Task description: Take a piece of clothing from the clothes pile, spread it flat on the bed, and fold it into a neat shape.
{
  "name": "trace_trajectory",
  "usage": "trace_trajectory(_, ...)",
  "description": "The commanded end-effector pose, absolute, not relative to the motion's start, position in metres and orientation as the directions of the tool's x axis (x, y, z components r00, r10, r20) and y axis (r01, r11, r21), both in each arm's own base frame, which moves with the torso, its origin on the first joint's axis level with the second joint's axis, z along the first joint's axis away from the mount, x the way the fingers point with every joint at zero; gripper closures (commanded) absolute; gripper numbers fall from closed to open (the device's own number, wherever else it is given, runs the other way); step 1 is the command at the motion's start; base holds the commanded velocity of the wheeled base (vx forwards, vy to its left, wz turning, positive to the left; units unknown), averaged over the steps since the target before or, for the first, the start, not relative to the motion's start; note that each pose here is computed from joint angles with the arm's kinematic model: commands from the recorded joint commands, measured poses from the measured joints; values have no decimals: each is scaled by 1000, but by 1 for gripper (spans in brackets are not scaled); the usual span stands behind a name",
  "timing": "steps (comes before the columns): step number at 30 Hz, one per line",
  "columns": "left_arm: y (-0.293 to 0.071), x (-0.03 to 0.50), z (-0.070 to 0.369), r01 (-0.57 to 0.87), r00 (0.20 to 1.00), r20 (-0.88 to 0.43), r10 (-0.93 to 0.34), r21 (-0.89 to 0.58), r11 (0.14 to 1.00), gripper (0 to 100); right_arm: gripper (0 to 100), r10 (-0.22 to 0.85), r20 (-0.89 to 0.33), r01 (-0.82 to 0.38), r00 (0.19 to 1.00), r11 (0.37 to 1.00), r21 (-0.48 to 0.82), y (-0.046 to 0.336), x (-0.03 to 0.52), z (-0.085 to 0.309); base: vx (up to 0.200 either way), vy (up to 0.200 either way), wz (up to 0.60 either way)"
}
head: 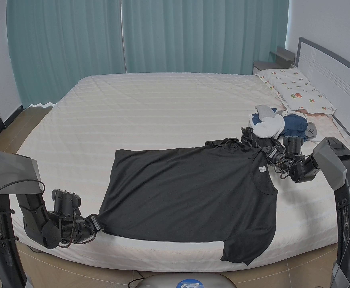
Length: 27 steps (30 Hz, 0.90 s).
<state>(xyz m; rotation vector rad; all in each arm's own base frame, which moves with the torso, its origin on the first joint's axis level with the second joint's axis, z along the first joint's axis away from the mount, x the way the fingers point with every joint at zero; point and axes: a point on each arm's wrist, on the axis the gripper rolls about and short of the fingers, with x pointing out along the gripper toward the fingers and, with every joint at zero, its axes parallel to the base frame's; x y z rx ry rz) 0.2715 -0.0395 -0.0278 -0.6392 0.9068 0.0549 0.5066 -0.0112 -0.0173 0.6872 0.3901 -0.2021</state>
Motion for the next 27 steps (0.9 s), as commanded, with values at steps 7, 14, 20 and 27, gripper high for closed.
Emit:
trace_trajectory(7,-39,272,-27,-305,630,-746,-217,-495,814,100,0,-99,-515,349,851,841,414,-13,494,-27,0,0,0)
trace_trajectory(14,-40,272,-28,-305,630,-746,-217,-495,814,100,0,-133,-521,390,843,819,421,-27,483,-15,0,0,0)
trace_trajectory(20,-39,272,-28,-304,629,-747,-217,-493,815,100,0,-94,-501,377,860,778,502,-40,455,11,0,0,0)
trace_trajectory(27,-39,271,-28,-304,628,-748,-217,-492,816,100,0,19,-491,278,871,806,523,-29,412,15,0,0,0)
